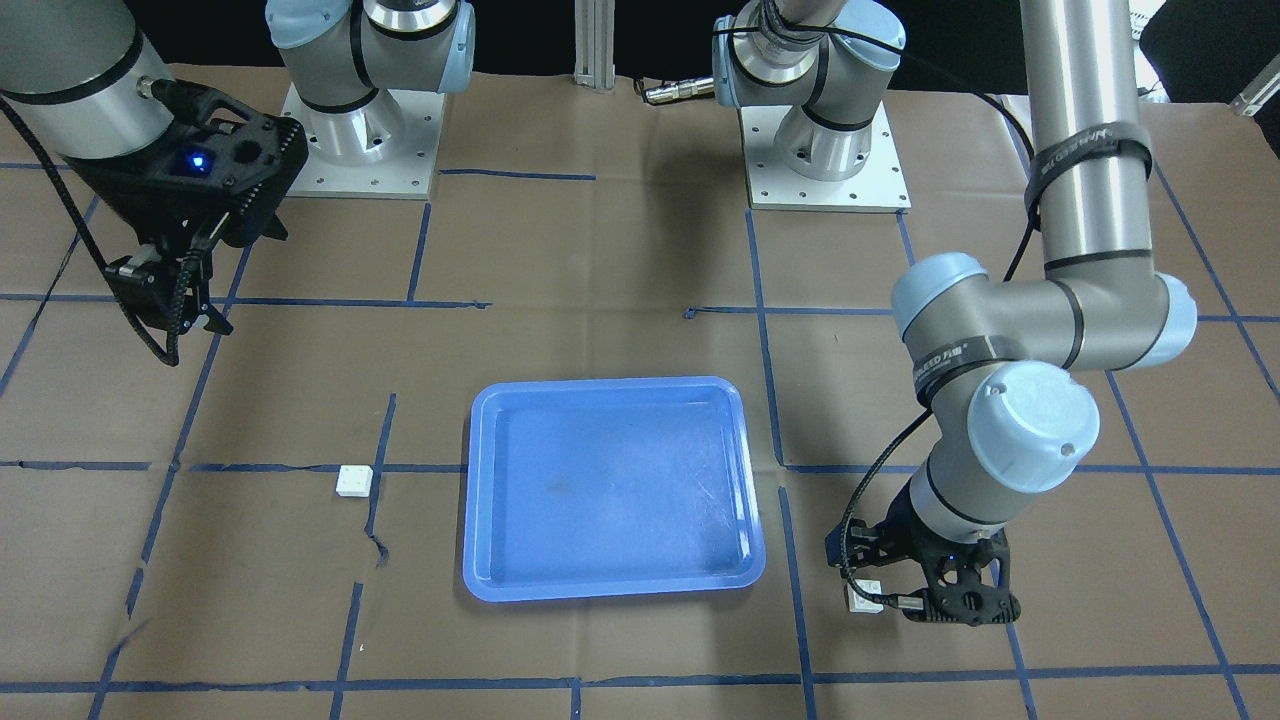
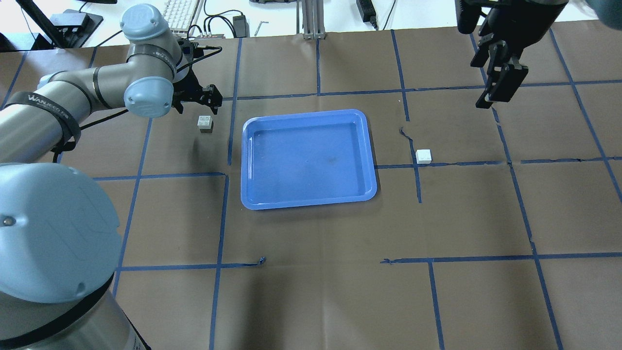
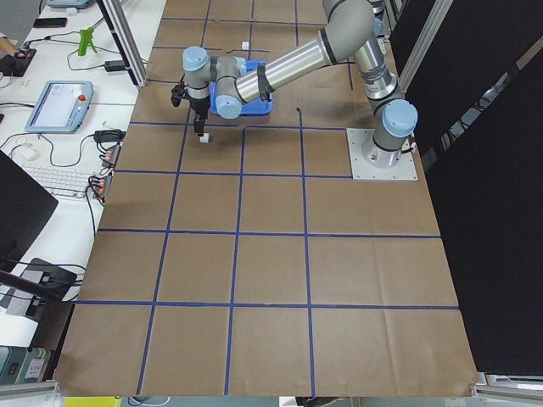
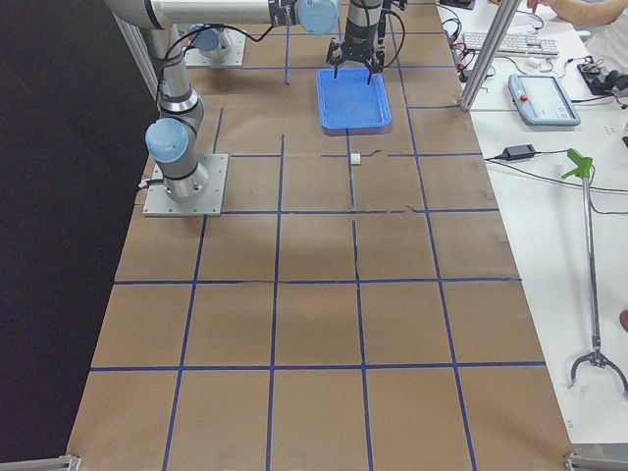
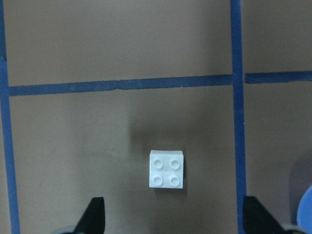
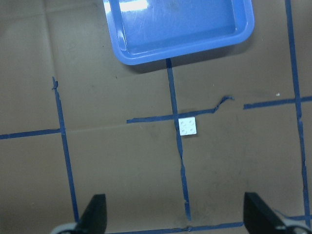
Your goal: Assemble white blocks and place on blue tray
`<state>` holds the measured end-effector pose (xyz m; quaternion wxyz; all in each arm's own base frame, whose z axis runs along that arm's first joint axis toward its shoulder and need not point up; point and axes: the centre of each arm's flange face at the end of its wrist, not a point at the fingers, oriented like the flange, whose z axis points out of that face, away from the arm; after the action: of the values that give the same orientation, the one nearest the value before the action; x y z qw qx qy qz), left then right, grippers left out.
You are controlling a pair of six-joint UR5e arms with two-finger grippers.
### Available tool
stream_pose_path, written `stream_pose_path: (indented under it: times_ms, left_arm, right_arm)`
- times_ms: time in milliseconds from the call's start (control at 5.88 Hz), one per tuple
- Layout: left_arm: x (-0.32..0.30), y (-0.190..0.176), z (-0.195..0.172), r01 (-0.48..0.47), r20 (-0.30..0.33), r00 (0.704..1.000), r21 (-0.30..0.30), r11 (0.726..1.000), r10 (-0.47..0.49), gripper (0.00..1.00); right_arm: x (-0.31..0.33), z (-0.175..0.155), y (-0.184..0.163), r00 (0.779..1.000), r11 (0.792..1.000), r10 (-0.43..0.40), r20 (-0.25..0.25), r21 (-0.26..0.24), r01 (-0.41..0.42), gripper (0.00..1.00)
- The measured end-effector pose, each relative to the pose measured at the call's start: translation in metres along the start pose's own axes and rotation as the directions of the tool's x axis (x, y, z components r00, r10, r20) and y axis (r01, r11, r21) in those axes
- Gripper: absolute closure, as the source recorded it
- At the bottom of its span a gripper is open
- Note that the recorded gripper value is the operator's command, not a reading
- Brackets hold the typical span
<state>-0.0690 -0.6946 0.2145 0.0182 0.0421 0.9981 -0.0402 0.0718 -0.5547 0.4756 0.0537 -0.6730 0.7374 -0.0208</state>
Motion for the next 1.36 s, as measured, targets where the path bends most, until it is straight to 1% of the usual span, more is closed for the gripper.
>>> stream_pose_path:
  times_ms: [170,340,511,681,851,1021,1191,1362]
  left_arm:
    - [0.000,0.000,0.016,-0.028,-0.004,1.000,-0.017,0.999,0.028,0.13]
    - [0.001,0.002,0.029,-0.040,-0.009,0.999,-0.034,0.999,0.039,0.36]
    - [0.002,0.003,0.036,-0.043,-0.012,0.999,-0.044,0.998,0.042,0.63]
    - [0.002,0.003,0.040,-0.044,-0.013,0.999,-0.050,0.998,0.043,0.84]
    - [0.002,0.002,0.039,-0.048,-0.012,0.999,-0.047,0.998,0.048,0.86]
    - [0.001,0.000,0.031,-0.074,-0.009,0.997,-0.033,0.997,0.074,0.86]
    - [0.011,0.002,0.015,-0.136,-0.004,0.991,-0.018,0.991,0.136,0.86]
    - [0.044,0.009,-0.007,-0.245,-0.001,0.970,-0.004,0.970,0.245,0.86]
  right_arm:
    - [0.012,0.029,0.013,0.998,0.996,-0.062,-0.010,0.061,0.063,0.00]
    - [0.018,0.069,0.019,0.994,0.986,-0.100,-0.033,0.129,0.104,0.00]
    - [0.020,0.112,0.028,0.992,0.973,-0.113,-0.057,0.196,0.122,0.00]
    - [0.022,0.161,0.045,0.991,0.955,-0.106,-0.080,0.268,0.124,0.00]
    - [0.025,0.202,0.061,0.990,0.934,-0.109,-0.095,0.332,0.134,0.00]
    - [0.029,0.236,0.070,0.986,0.913,-0.140,-0.097,0.373,0.166,0.00]
    - [0.033,0.259,0.075,0.983,0.902,-0.162,-0.090,0.391,0.184,0.00]
    - [0.036,0.274,0.080,0.983,0.899,-0.163,-0.082,0.398,0.183,0.00]
